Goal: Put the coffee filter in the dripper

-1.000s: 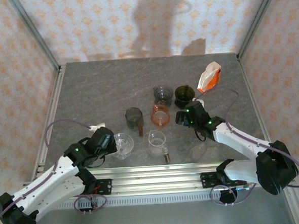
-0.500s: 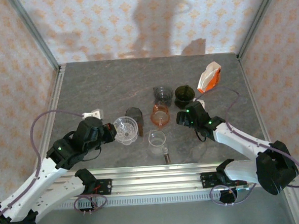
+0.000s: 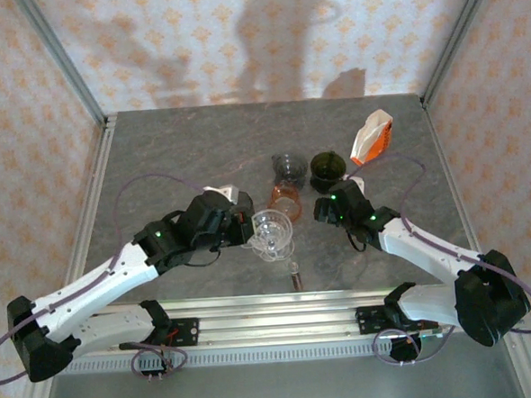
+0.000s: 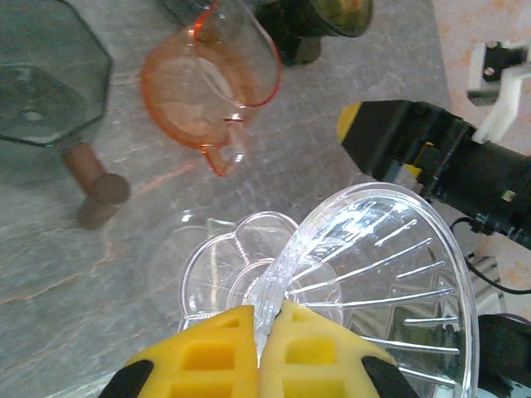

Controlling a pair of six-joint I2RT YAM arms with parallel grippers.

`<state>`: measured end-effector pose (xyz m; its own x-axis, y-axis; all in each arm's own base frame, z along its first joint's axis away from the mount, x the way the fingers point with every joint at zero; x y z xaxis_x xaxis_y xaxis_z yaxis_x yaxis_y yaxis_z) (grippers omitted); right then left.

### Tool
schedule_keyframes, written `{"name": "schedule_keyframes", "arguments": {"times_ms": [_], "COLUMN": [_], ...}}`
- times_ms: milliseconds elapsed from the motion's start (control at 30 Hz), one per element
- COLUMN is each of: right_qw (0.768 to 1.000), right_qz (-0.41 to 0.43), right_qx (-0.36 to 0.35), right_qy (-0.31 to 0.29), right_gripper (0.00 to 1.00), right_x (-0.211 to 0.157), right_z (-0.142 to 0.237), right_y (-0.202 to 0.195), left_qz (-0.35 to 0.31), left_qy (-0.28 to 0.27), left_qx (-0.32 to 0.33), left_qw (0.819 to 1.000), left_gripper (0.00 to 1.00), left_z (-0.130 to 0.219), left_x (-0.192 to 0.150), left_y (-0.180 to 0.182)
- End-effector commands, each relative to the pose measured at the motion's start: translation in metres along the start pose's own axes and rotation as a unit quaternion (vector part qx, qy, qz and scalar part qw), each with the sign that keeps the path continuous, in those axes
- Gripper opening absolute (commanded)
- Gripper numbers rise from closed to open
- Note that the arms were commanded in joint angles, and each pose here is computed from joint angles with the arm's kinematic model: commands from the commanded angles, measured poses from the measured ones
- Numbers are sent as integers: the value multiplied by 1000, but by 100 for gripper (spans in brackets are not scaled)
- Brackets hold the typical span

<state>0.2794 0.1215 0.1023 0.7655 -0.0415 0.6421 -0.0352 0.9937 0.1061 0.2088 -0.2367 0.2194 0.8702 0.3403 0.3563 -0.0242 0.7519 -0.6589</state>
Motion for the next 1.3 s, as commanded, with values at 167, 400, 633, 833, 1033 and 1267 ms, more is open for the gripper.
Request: {"name": "schedule_keyframes", "arguments": {"times_ms": [167, 400, 633, 833, 1033, 1267], "right_qw": [1000, 1000, 1000, 1000, 1000, 1000], "right_qz": [-2, -1, -1, 0, -1, -1], "right_qx": [-15, -18, -19, -19, -18, -18], "right_qy": [-7, -6, -7, -6, -8, -7], "right_gripper": [92, 92, 92, 92, 92, 92], "right_x": [2, 0, 1, 0, 1, 1], "right_z": [4, 4, 5, 4, 6, 6], "right_y": [-4, -6, -6, -7, -7, -7], "left_qz": [-7, -7, -5, -9, -6, 2], "left_qy": [-17, -8, -9, -9, -11, -5], "left_qx": [-43, -22, 2, 19, 23, 27], "left_qw": [999, 1000, 1000, 1000, 1000, 1000], "left_gripper": [0, 0, 0, 0, 0, 0], "left_z": [-3, -13, -19, -25, -28, -33], "left_x": [10, 6, 2, -1, -2, -6], "left_y": [-34, -25, -9, 0, 4, 10]}}
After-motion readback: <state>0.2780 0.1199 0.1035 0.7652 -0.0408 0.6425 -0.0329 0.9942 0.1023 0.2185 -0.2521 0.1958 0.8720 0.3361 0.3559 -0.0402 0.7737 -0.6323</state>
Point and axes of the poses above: each hand's point on the last joint's axis, 136 mm out from that joint toward the fingers, its own z axis back along the fingers, its own y axis along the line the jaws close on, x = y × z, the point moved 1 cm from there along z, back along the fingers, and after that the axes turned 10 degrees about z, right-handed, at the moved point
